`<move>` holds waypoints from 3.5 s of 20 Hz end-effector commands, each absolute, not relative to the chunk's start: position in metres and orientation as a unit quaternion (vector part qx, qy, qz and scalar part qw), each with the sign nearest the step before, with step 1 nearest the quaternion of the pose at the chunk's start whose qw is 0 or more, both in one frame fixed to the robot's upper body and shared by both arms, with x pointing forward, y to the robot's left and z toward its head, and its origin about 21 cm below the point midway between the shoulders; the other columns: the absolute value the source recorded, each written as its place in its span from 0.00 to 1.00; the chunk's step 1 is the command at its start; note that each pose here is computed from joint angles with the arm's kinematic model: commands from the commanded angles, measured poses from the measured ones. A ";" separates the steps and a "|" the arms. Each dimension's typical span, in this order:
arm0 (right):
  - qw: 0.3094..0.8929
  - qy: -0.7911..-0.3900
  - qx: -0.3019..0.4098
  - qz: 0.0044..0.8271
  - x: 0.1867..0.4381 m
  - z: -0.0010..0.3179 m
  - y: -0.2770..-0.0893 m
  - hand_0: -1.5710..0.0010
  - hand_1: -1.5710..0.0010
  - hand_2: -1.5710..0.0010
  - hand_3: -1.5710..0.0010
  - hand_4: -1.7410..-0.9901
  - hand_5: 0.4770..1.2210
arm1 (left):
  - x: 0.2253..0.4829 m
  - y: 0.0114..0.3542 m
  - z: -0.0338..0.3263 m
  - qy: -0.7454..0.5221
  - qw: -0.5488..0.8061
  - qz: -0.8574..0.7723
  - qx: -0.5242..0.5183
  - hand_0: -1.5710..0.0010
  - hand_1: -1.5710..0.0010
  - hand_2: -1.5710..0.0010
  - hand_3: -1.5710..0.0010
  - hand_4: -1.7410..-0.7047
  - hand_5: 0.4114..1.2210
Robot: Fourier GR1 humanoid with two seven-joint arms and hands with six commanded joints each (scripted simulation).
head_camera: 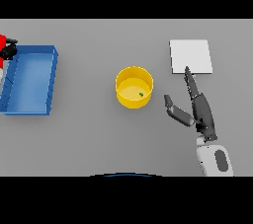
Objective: Pick up the red beaker and tilt it to pour out 1 green nut into yellow bowl. Pick up the yellow bowl and place it on the metallic measuring scale.
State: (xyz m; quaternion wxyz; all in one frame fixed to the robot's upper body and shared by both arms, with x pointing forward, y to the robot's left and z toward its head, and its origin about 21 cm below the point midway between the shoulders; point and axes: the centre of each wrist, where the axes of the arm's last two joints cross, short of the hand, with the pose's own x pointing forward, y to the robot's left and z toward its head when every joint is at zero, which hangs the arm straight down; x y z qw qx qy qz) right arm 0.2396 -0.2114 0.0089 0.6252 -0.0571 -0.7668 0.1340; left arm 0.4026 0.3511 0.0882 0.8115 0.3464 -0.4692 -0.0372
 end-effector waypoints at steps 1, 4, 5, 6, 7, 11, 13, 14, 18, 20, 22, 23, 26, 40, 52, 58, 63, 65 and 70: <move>0.627 -0.765 -0.060 0.133 0.241 0.009 -0.212 1.00 1.00 1.00 1.00 0.76 0.27 | 0.395 0.348 0.090 -0.460 0.819 -0.049 0.340 0.00 0.00 0.00 0.13 0.01 0.67; 0.624 -0.767 -0.062 0.134 0.239 0.006 -0.210 1.00 1.00 1.00 1.00 0.77 0.26 | 0.374 0.341 0.098 -0.464 0.821 -0.116 0.312 0.00 0.02 0.05 0.21 0.41 0.45; 0.624 -0.767 -0.064 0.133 0.239 0.007 -0.211 1.00 1.00 1.00 1.00 0.78 0.26 | 0.366 0.343 0.099 -0.472 0.815 -0.144 0.304 0.05 0.12 0.17 0.30 0.57 0.41; 0.624 -0.767 -0.065 0.137 0.239 0.007 -0.212 1.00 1.00 1.00 1.00 0.77 0.26 | 0.360 0.347 0.101 -0.482 0.815 -0.161 0.279 0.20 0.30 0.33 0.44 0.69 0.37; 0.624 -0.767 -0.063 0.137 0.239 0.005 -0.212 1.00 1.00 1.00 1.00 0.77 0.26 | 0.358 0.347 0.104 -0.474 0.821 -0.174 0.266 0.36 0.44 0.47 0.55 0.78 0.35; 0.616 -0.774 -0.057 0.135 0.238 0.009 -0.216 1.00 1.00 1.00 1.00 0.79 0.28 | 0.354 0.348 0.106 -0.455 0.819 -0.219 0.274 0.74 0.77 0.78 0.82 0.94 0.30; 0.618 -0.772 -0.057 0.140 0.237 0.008 -0.212 1.00 1.00 1.00 1.00 0.78 0.29 | 0.358 0.345 0.097 -0.452 0.819 -0.218 0.279 0.83 0.85 0.86 0.88 0.96 0.29; 0.620 -0.770 -0.060 0.142 0.236 0.008 -0.211 1.00 1.00 1.00 1.00 0.77 0.28 | 0.358 0.344 0.097 -0.455 0.815 -0.219 0.286 0.87 0.88 0.89 0.91 0.98 0.29; 0.626 -0.763 -0.071 0.143 0.239 0.011 -0.213 1.00 1.00 1.00 1.00 0.75 0.27 | 0.363 0.345 0.098 -0.466 0.802 -0.206 0.310 0.95 0.95 0.95 0.96 1.00 0.30; 0.621 -0.760 -0.092 0.169 0.238 0.016 -0.211 1.00 1.00 1.00 1.00 0.77 0.27 | 0.361 0.344 0.097 -0.492 0.792 -0.200 0.303 0.96 0.97 0.97 0.98 0.99 0.31; 0.612 -0.759 -0.080 0.207 0.241 0.016 -0.209 1.00 1.00 1.00 1.00 0.81 0.30 | 0.360 0.343 0.096 -0.501 0.786 -0.195 0.304 0.98 0.98 0.98 0.98 0.99 0.33; 0.605 -0.756 -0.075 0.236 0.245 0.019 -0.208 1.00 1.00 1.00 1.00 0.80 0.32 | 0.362 0.347 0.100 -0.502 0.785 -0.191 0.308 0.98 0.98 0.98 0.99 0.99 0.34; 0.571 -0.730 -0.099 0.362 0.263 0.035 -0.210 1.00 1.00 1.00 1.00 0.73 0.32 | 0.362 0.340 0.101 -0.514 0.781 -0.191 0.298 0.99 0.99 0.99 0.99 0.99 0.33; 0.323 -0.555 -0.132 0.755 0.325 0.067 -0.152 1.00 1.00 1.00 1.00 0.70 0.31 | 0.356 0.342 0.096 -0.517 0.789 -0.187 0.276 1.00 1.00 1.00 1.00 0.98 0.34; 0.296 -0.451 -0.141 0.830 0.352 0.054 -0.119 1.00 1.00 1.00 1.00 0.61 0.35 | 0.354 0.345 0.095 -0.524 0.787 -0.185 0.270 1.00 1.00 1.00 1.00 0.99 0.34; 0.322 -0.439 -0.136 0.828 0.355 0.053 -0.112 0.93 0.94 0.94 0.94 0.51 0.49 | 0.353 0.345 0.097 -0.526 0.786 -0.183 0.270 1.00 1.00 1.00 1.00 0.99 0.34; 0.311 -0.438 -0.122 0.834 0.353 0.048 -0.116 0.33 0.36 0.45 0.63 0.25 0.81 | 0.352 0.349 0.099 -0.530 0.782 -0.184 0.272 1.00 1.00 1.00 1.00 0.99 0.35; 0.309 -0.445 -0.118 0.833 0.355 0.048 -0.116 0.21 0.23 0.29 0.47 0.17 0.88 | 0.350 0.350 0.099 -0.531 0.782 -0.182 0.269 1.00 1.00 1.00 1.00 0.98 0.35; 0.299 -0.451 -0.127 0.831 0.355 0.052 -0.119 0.07 0.07 0.19 0.22 0.06 0.96 | 0.356 0.347 0.102 -0.528 0.783 -0.187 0.270 1.00 1.00 1.00 1.00 0.99 0.35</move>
